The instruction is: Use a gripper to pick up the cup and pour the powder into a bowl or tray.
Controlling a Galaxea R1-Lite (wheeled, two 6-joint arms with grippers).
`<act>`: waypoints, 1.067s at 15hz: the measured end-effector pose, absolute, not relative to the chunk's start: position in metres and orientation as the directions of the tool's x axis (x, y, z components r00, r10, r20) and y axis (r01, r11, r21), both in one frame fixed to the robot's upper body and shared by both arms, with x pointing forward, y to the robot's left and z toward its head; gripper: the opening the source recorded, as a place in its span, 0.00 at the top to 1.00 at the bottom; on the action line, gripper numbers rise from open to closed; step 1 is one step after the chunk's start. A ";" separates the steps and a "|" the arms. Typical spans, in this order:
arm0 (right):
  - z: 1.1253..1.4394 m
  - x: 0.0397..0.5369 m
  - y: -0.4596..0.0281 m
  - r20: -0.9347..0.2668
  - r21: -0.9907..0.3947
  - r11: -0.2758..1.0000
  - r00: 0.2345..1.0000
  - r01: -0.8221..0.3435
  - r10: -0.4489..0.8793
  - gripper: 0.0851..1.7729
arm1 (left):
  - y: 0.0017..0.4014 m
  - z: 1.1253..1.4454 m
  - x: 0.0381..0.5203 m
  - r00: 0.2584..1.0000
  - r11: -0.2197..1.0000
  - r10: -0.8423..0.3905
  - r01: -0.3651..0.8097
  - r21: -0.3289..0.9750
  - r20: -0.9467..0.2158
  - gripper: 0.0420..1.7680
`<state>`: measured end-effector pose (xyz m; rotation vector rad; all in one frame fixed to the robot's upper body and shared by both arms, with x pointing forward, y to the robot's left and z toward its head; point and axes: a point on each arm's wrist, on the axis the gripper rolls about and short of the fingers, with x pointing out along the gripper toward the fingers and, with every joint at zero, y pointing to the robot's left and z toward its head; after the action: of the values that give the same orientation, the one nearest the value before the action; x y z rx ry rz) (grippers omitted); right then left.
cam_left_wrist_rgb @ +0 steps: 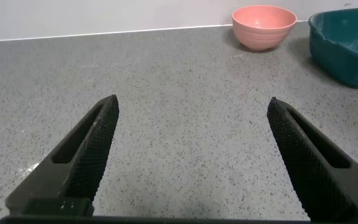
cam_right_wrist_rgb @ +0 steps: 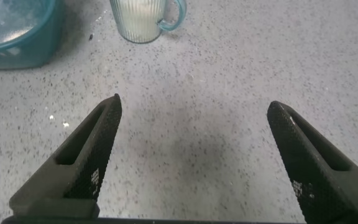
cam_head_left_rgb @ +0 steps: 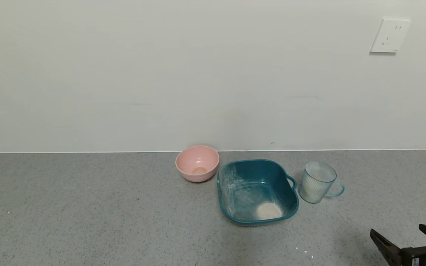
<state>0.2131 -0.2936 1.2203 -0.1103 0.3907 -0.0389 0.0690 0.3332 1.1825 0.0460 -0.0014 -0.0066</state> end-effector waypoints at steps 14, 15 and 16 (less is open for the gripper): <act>1.233 0.112 -0.337 -0.216 -0.020 1.000 0.976 0.018 -0.022 0.04 | 0.333 1.182 0.069 1.000 0.999 -0.007 0.007 0.046 0.001 0.03; 1.232 0.105 -0.337 -0.191 -0.017 1.000 0.981 0.026 -0.029 0.04 | 0.333 1.182 0.069 1.000 0.999 -0.007 0.007 0.046 0.001 0.03; 1.230 0.098 -0.338 -0.160 -0.015 0.999 0.986 0.036 -0.038 0.04 | 0.333 1.182 0.069 1.000 0.999 -0.007 0.007 0.046 0.001 0.03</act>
<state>0.0982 -0.3375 1.2301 -0.0125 0.1605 -0.0372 0.0690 0.3332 1.1825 0.0460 -0.0014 -0.0066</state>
